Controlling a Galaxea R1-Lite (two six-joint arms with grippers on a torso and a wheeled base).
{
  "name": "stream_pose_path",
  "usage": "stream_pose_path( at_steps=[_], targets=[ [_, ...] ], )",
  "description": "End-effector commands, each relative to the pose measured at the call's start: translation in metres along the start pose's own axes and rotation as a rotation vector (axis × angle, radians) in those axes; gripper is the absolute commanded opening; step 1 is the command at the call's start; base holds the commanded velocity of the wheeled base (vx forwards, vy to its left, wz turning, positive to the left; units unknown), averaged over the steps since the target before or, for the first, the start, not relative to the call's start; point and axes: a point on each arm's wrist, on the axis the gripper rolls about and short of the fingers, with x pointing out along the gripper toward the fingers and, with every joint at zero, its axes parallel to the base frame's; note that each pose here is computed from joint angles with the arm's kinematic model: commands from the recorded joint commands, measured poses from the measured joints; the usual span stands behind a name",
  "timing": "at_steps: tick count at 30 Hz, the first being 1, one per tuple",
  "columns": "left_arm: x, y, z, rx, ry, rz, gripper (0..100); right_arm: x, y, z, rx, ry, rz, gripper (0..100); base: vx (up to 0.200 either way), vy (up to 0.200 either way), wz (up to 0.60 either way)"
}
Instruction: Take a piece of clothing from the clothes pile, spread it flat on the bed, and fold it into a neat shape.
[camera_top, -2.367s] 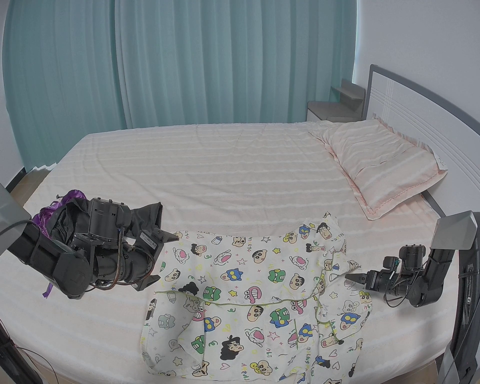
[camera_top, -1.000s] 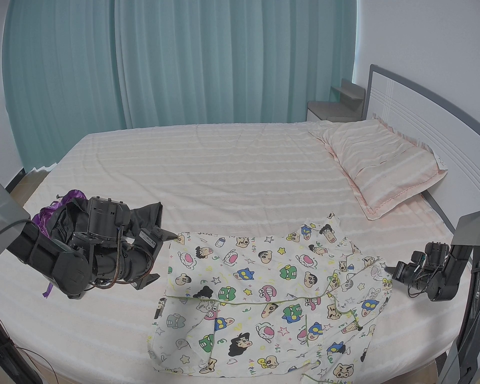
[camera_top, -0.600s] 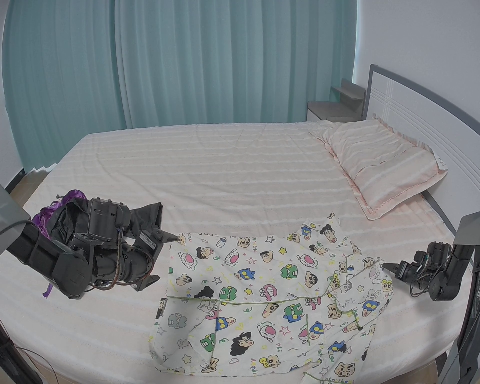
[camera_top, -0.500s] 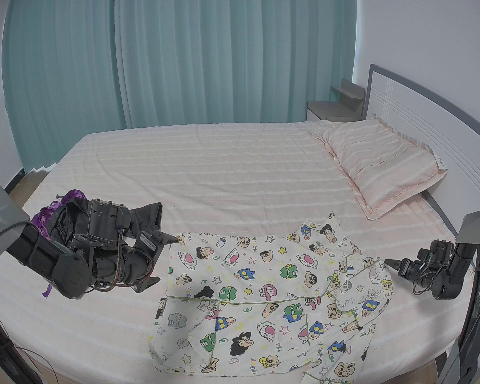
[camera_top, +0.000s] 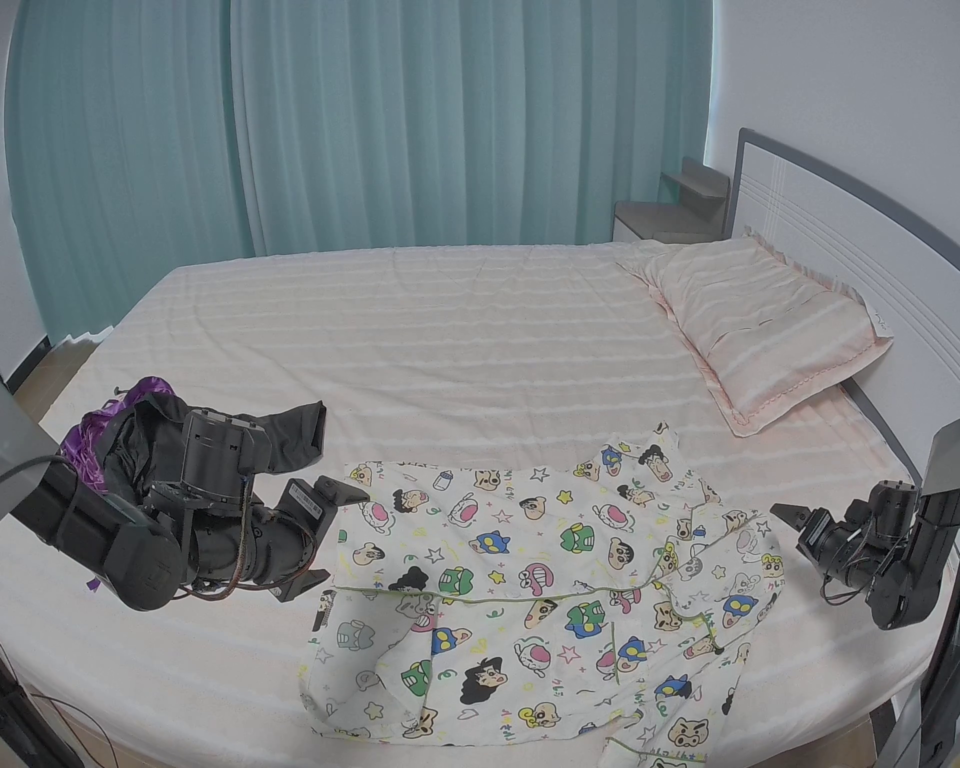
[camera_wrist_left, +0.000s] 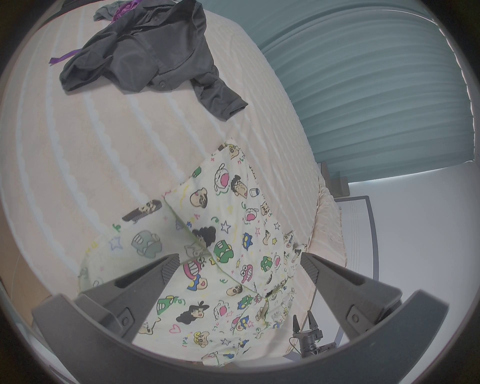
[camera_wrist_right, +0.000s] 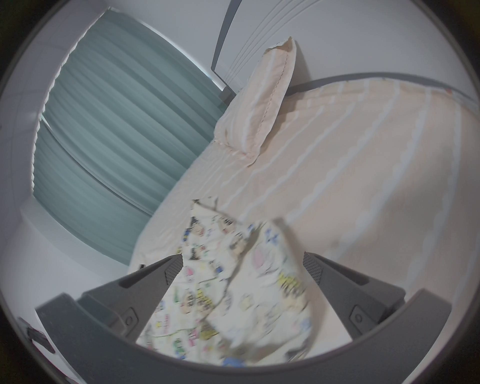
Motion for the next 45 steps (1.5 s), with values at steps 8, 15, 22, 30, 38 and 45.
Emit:
stream_pose_path(
  at_steps=[8,15,22,30,38,45],
  targets=[
    [0.003,0.005,-0.016,0.011,0.071,0.026,100,-0.016,0.04,-0.049,0.16,0.126,0.045,100,-0.175,0.0,0.0],
    [0.013,0.02,-0.026,0.012,0.192,0.069,100,-0.015,0.041,-0.048,0.229,0.125,0.048,100,0.0,0.0,0.0],
    [0.037,0.037,-0.038,0.067,0.197,0.171,100,-0.013,0.044,-0.049,0.223,0.129,0.06,100,0.0,0.0,0.0],
    [0.061,0.034,-0.078,0.213,0.116,0.248,100,-0.014,0.046,-0.047,0.264,0.124,0.069,100,0.0,0.0,0.0],
    [0.085,0.028,-0.083,0.238,0.066,0.317,100,-0.016,0.049,-0.044,0.273,0.116,0.085,100,0.0,0.0,0.0],
    [0.101,0.032,-0.084,0.283,-0.004,0.352,100,-0.015,0.05,-0.043,0.272,0.111,0.088,100,0.0,0.0,0.0]
  ],
)
